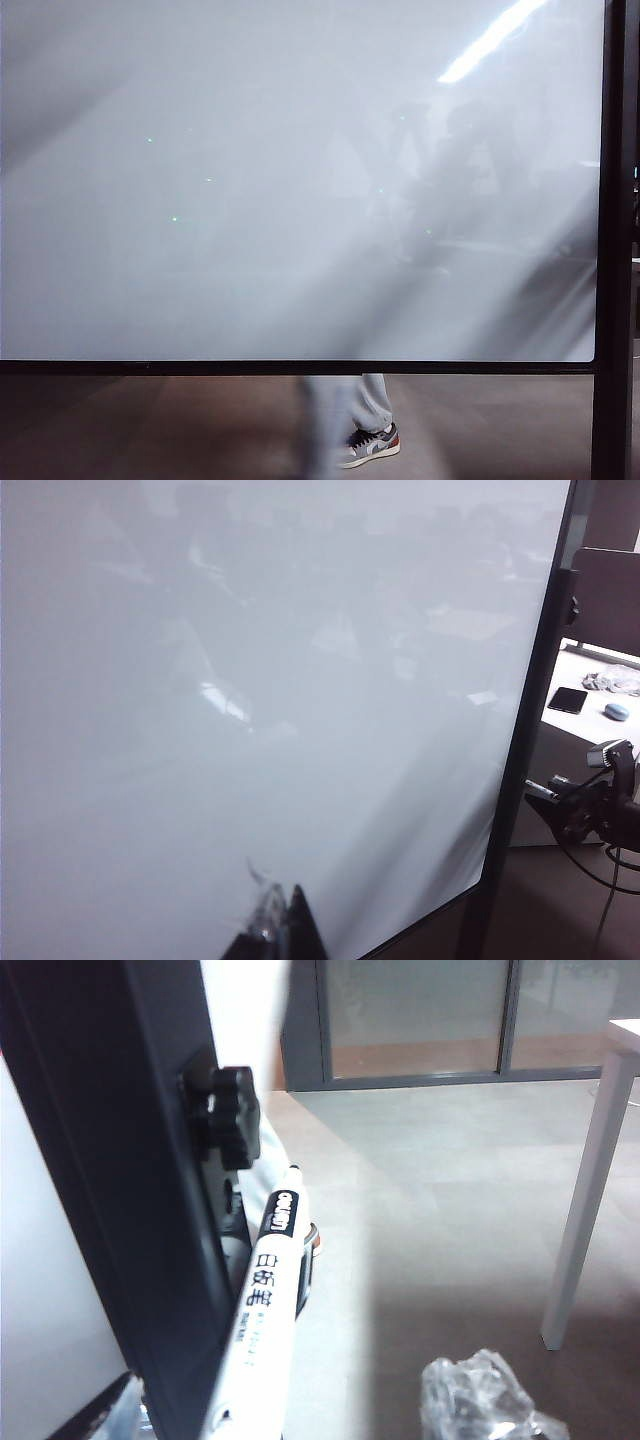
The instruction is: Reach to the right to find the marker pen, pick it up, and write the number 2 on the whiteboard.
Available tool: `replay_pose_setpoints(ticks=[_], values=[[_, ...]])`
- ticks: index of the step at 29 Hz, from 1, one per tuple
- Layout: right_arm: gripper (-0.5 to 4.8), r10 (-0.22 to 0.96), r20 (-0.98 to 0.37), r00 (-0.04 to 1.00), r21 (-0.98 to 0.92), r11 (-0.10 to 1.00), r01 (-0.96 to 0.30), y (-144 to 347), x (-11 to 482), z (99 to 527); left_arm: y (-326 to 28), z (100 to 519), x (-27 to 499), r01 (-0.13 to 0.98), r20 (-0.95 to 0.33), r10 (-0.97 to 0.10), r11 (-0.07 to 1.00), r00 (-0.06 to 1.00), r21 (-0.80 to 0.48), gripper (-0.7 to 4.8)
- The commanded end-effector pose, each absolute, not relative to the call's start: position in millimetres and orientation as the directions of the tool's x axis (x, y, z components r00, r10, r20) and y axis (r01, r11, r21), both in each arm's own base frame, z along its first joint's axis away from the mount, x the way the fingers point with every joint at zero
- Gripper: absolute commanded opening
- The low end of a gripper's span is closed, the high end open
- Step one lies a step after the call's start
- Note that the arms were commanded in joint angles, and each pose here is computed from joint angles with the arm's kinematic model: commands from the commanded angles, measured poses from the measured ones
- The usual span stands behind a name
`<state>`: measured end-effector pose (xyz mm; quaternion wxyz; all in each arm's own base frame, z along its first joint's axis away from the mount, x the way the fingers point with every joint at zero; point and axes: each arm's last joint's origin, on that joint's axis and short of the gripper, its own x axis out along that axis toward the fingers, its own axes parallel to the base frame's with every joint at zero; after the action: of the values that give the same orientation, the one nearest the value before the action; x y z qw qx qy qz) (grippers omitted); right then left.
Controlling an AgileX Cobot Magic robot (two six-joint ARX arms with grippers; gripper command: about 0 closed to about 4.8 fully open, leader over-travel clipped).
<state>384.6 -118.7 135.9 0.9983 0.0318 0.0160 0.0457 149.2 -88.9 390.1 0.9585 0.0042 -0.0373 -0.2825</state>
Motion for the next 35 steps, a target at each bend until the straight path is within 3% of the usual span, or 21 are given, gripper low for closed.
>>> replay_pose_setpoints(ticks=[1,8,11,23,25,32,35], values=[[3.55,0.099,0.010,0.995,0.047,0.994,-0.100,-119.0,388.4,144.9,-89.0,391.6,149.6,0.541,0.080,-0.541,0.841,0.837,0.030,-0.05],[3.55,0.102,0.014,0.995,0.044,0.994,-0.102,-120.3,392.5,147.5,-89.2,391.3,150.1,0.541,0.079,-0.542,0.840,0.837,0.030,-0.05],[3.02,0.102,0.000,0.995,0.051,0.993,-0.102,-120.5,393.0,141.8,-89.2,391.3,150.1,0.541,0.079,-0.542,0.840,0.837,0.030,-0.05],[3.01,0.127,0.013,0.992,0.045,0.991,-0.128,-119.8,393.1,142.8,-90.0,390.6,151.3,0.541,0.074,-0.542,0.840,0.837,0.030,-0.05],[2.68,0.146,0.015,0.989,0.044,0.988,-0.147,-119.4,393.0,143.0,-90.0,390.6,151.3,0.541,0.074,-0.542,0.840,0.837,0.030,-0.05],[2.58,0.145,0.021,0.989,0.041,0.988,-0.146,-119.6,392.9,143.6,-90.0,390.6,151.3,0.541,0.074,-0.542,0.840,0.837,0.030,-0.05],[2.19,0.146,0.020,0.989,0.041,0.988,-0.146,-119.4,393.0,143.6,-90.0,390.6,151.3,0.541,0.074,-0.542,0.840,0.837,0.030,-0.05]])
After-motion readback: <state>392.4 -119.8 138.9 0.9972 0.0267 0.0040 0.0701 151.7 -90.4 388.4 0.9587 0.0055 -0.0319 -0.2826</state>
